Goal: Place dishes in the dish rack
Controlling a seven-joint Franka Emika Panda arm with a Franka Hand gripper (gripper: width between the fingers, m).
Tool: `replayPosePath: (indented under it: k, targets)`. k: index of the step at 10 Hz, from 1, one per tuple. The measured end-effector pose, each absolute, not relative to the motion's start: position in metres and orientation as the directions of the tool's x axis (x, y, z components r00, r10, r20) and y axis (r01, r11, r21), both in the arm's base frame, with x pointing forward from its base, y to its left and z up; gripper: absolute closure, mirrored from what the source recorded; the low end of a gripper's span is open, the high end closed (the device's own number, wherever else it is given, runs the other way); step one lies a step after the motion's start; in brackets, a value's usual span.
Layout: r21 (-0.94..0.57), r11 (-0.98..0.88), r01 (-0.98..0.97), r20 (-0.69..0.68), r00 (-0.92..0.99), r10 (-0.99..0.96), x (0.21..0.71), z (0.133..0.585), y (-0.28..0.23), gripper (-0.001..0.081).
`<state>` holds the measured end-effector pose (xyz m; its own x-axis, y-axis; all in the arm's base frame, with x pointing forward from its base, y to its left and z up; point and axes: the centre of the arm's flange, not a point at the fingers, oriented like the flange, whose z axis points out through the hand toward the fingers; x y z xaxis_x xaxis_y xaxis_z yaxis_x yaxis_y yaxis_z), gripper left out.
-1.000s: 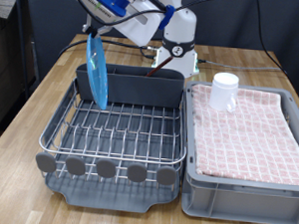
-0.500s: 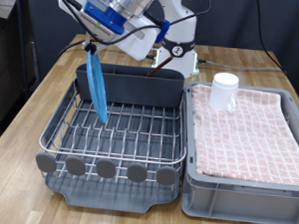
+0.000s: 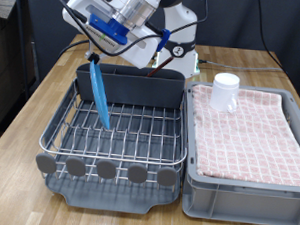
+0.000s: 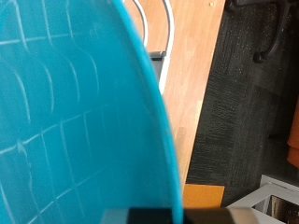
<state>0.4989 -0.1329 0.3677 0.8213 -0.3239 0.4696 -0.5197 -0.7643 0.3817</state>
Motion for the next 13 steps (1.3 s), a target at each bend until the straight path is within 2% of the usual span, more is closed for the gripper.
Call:
replayPosePath:
  k: [13]
  targets:
    - [0.341, -0.749, -0.568, 0.472, 0.792, -0.387, 0.498, 0.332, -0.127, 0.0787]
